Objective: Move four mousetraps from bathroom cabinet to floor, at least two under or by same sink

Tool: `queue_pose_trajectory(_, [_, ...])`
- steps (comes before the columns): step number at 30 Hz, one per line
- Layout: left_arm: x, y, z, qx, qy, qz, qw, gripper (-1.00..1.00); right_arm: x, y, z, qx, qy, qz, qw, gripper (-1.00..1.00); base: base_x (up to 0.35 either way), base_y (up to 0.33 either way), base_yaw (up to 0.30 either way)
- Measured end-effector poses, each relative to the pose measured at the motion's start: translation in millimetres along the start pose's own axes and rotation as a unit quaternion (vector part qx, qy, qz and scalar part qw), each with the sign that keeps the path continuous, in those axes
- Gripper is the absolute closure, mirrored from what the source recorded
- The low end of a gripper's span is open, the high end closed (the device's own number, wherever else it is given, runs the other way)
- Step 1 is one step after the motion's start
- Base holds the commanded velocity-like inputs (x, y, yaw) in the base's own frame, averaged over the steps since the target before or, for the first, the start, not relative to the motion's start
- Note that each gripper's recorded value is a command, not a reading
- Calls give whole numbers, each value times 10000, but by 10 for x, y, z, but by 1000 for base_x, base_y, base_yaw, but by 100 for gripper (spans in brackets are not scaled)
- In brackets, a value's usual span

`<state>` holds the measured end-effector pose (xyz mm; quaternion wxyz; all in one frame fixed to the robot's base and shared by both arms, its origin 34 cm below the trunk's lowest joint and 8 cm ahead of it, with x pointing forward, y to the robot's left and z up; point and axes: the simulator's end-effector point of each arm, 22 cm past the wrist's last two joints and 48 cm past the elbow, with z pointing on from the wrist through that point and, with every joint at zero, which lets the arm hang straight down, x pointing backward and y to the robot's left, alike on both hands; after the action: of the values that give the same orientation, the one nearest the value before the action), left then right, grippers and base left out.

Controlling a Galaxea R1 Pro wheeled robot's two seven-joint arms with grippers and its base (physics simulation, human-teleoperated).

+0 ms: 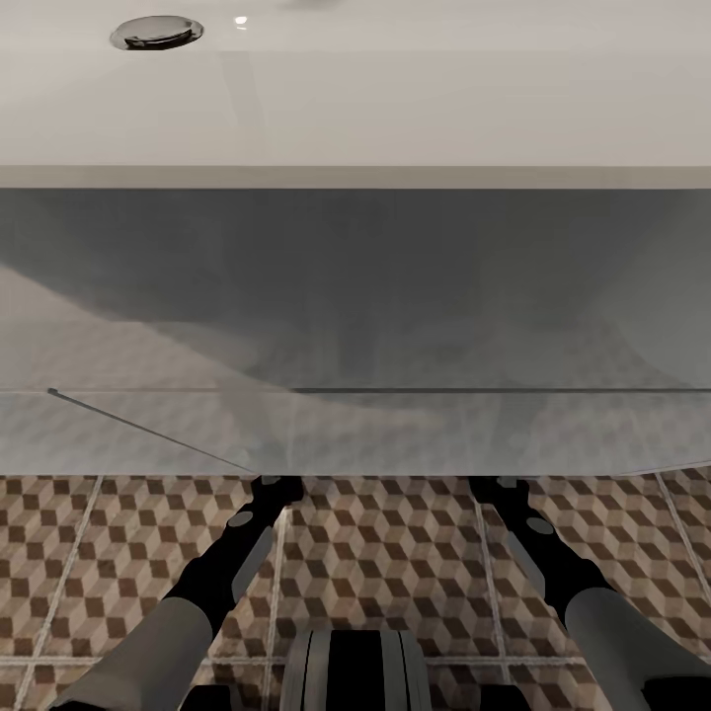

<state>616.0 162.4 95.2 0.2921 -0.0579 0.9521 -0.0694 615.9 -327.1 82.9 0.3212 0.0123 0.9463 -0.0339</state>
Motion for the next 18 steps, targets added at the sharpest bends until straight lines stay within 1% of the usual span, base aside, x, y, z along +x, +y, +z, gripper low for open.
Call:
queue_pose_trajectory(6, [-2, -10, 0, 5, -5, -8, 10000, 100, -30, 1, 0, -1, -68, -1, 10000, 100, 0, 0, 0])
queue_pose_trajectory(18, [-12, -23, 0, 14, -19, -11, 10000, 100, -37, 2, 0, -1, -85, 4, 10000, 100, 0, 0, 0])
